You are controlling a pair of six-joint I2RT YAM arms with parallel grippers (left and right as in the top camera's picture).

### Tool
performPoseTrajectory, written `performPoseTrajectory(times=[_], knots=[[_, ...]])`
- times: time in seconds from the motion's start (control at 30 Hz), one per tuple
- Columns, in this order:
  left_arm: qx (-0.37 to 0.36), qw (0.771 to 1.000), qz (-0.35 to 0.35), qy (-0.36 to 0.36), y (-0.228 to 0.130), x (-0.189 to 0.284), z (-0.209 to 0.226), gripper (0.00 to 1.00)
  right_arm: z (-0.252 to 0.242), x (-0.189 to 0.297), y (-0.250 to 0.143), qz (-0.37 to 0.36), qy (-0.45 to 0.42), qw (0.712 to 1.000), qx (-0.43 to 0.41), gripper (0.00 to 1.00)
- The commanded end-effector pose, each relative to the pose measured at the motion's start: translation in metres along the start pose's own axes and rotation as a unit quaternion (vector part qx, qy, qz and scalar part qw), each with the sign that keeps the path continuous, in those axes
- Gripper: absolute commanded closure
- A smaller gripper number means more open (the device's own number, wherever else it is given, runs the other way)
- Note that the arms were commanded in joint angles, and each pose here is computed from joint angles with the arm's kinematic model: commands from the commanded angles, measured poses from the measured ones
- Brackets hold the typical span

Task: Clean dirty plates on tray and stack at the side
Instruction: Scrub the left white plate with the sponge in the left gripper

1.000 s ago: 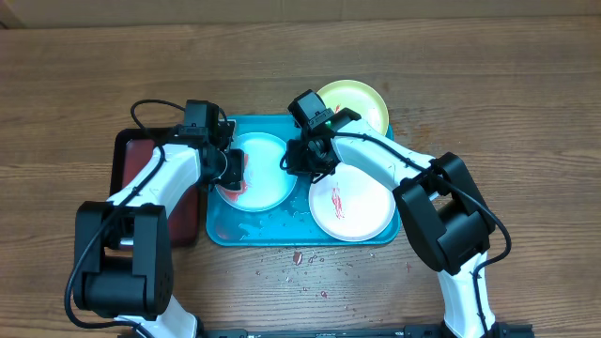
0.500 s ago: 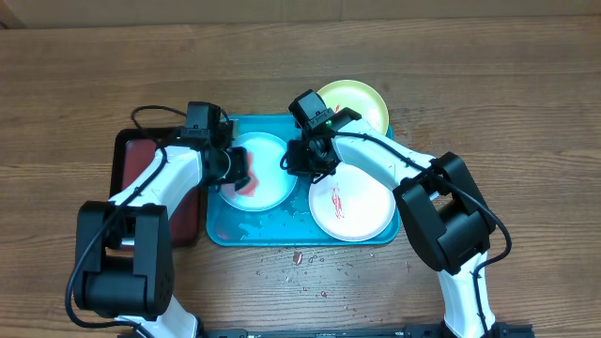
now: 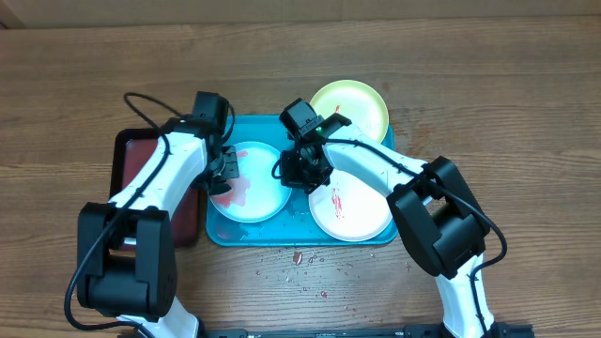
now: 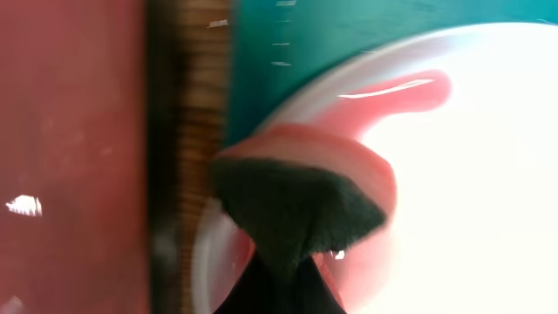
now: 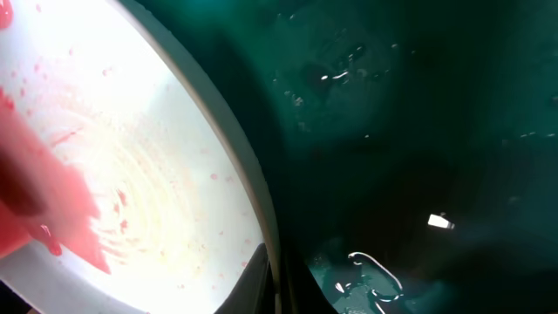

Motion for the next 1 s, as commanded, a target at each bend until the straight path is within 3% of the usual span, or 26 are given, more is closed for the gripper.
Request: performPoseTrajectory(times=[0.0,0.13,0.3,0.5,0.6,0.77,0.87,0.97], knots=[[-0.092,0.993,-0.008,-0.071,0.004,0.005,-0.032,0.96,-0.007,-0.023,-0.009,0.019,-0.031,0.999,0.003,0.96],[-0.125,0.985,0.012,-0.118,-0.003,-0.002,-0.053,0.96,-0.006,-0.023,-0.009,0.019,-0.03,0.999,0.004,0.96],[-0.117,0.987,0.043,-0.102,-0.005,-0.03,-0.055,0.96,-0.006,-0.023,-0.009,0.021,-0.028,0.999,0.004,0.96],[-0.07,0.997,0.018,0.032,0.007,-0.053,-0.035,0.96,-0.006,-0.023,-0.01,0.041,-0.003,0.999,0.024,0.96],[-0.07,0.989,0.007,0.129,0.012,-0.047,-0.02,0.96,-0.007,-0.025,-0.01,0.041,-0.003,0.999,0.023,0.96],[-0.036,0.978,0.003,0.208,0.01,-0.04,-0.007,0.96,-0.007,-0.025,-0.01,0.04,-0.002,0.999,0.024,0.96],[-0.034,0.979,0.001,0.201,0.011,-0.041,-0.008,0.96,-0.007,-0.025,-0.01,0.04,-0.002,0.999,0.024,0.96],[-0.051,0.989,0.012,0.142,0.01,-0.044,-0.019,0.96,-0.007,-0.025,-0.01,0.04,-0.002,0.999,0.024,0.96]])
Point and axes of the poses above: each gripper's point midway between its finger pads, its own x axis back along the fingers, its own z axis along the line the jaws close on, y = z × x, the point moved 9 cm from there along x, back along the fingers, and after that the axes turned 8 degrees about -x, right-handed, at the moved point
